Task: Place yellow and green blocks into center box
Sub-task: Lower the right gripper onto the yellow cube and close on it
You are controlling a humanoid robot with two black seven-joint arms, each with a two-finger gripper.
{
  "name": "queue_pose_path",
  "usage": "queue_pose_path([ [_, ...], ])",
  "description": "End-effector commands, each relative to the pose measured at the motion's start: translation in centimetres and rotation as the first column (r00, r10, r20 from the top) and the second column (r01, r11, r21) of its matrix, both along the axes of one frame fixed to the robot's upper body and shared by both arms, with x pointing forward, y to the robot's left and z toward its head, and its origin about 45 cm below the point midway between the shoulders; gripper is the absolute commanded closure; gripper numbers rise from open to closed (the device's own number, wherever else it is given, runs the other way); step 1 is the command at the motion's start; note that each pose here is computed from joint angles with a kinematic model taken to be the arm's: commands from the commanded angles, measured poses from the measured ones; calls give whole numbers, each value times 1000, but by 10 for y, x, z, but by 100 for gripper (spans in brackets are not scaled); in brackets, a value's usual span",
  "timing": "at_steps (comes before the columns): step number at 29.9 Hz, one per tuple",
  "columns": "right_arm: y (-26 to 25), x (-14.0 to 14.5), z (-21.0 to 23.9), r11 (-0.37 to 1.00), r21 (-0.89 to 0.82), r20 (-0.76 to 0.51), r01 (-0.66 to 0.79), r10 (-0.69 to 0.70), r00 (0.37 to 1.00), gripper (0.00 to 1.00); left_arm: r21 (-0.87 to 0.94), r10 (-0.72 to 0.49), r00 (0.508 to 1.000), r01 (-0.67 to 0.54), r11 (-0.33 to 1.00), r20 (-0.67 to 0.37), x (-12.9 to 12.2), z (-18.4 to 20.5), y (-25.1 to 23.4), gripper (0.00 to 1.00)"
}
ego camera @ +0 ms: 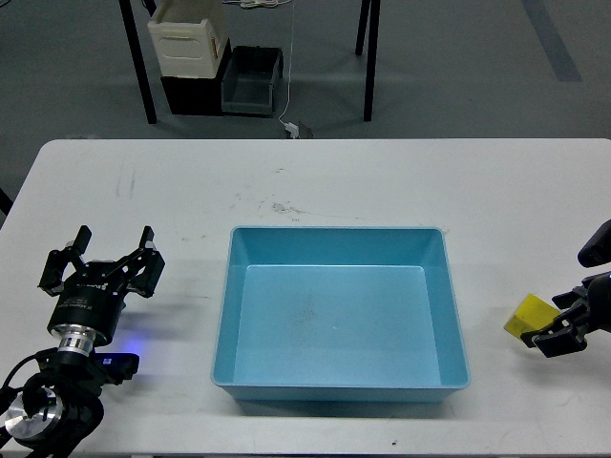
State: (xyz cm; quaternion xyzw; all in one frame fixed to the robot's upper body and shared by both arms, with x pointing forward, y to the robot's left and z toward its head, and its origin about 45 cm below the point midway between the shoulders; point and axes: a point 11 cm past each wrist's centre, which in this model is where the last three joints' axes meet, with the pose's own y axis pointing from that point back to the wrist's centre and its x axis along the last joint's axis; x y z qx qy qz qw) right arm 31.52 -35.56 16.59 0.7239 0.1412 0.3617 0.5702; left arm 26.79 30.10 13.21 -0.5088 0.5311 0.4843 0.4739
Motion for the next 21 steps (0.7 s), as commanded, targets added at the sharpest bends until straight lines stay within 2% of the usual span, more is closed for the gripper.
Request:
queue_pose_path([
  [1,4,3,-3,1000,3,-2,-1,1,1000,1,-8,2,1000,-2,1000,-2,0,-1,-2,0],
  [5,7,3,-3,1000,15,1,-3,3,1000,2,-7,2,1000,-2,1000,-2,0,-2,-2,0],
  [14,10,2,-5,999,33,7,-10,10,1000,22,-5,35,999,-35,999,-9,0,-3,2,0],
  [15,10,2,-5,999,31,8,-12,12,1000,26,-2,39,999,-39,999,-10,-1,-4,3,0],
  [17,10,2,-4,999,30,9,-13,13,1000,43,-1,43,999,-43,999,-13,-1,-5,4,0],
  [19,9,3,-3,1000,27,12,-14,13,1000,51,-1,43,999,-43,999,-13,-1,-5,4,0],
  [21,7,4,-1,1000,20,18,-13,12,1000,66,-3,43,999,-43,999,-13,-1,-5,3,0],
])
